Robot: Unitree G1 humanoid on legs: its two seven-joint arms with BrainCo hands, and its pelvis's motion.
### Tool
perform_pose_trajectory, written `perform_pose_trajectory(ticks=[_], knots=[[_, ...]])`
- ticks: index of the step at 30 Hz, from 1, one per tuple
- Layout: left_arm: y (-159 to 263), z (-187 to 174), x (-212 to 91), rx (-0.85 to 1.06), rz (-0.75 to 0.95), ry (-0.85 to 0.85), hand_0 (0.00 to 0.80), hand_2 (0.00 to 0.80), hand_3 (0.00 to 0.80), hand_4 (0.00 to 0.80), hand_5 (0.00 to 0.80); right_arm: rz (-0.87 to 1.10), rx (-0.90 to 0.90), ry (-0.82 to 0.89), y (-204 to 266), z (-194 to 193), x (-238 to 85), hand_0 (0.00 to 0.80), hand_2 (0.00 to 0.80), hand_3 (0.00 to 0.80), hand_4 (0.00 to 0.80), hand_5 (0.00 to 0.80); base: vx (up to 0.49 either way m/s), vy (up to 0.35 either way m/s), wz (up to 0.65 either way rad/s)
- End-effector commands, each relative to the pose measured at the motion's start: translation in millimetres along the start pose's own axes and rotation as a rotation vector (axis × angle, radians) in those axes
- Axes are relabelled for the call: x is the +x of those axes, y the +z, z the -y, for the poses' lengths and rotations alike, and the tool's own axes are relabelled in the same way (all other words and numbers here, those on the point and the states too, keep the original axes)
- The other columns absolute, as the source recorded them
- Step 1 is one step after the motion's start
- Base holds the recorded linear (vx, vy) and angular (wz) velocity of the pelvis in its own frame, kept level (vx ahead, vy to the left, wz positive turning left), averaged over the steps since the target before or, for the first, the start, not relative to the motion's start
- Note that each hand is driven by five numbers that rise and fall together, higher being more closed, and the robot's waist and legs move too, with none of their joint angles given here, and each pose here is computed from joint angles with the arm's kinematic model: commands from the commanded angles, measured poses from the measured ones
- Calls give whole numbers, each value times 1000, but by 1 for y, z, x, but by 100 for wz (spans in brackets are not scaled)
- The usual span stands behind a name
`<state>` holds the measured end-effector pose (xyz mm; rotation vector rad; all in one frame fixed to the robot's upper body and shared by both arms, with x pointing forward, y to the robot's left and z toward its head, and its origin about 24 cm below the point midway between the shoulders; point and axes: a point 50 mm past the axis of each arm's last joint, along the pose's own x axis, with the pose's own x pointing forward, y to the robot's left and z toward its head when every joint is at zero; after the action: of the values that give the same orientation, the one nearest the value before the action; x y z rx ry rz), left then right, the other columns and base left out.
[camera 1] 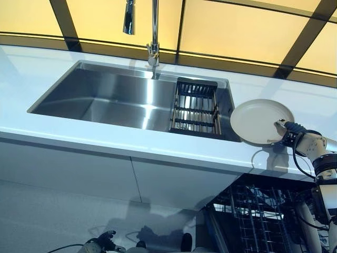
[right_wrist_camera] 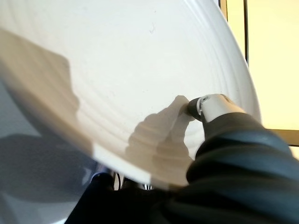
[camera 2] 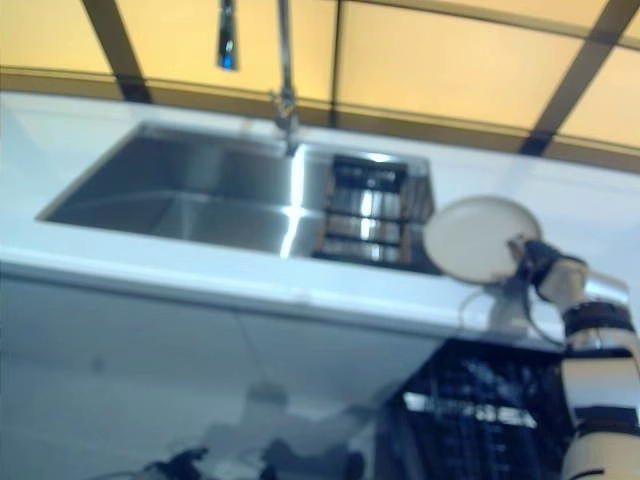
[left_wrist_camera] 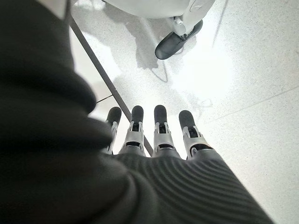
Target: Take plates into dishwasher
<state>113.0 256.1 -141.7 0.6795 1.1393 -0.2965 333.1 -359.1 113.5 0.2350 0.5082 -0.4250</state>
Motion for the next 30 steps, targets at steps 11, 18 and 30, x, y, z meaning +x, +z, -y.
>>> perform_pose_trajectory(ticks=[11, 18, 30], knots=[[37, -4, 6, -37, 107, 26, 0, 0, 0, 0, 0, -130, -72, -117, -40, 30, 4, 800, 800, 800, 800, 800, -22, -5, 0], [39, -8, 6, -50, 116, 39, 0, 0, 0, 0, 0, -158, -84, -184, -56, 46, 3, 800, 800, 800, 800, 800, -29, -11, 1], [38, -12, 5, -72, 120, 60, 0, 0, 0, 0, 0, -238, -164, -244, -77, 79, -5, 800, 800, 800, 800, 800, -8, -1, 0]])
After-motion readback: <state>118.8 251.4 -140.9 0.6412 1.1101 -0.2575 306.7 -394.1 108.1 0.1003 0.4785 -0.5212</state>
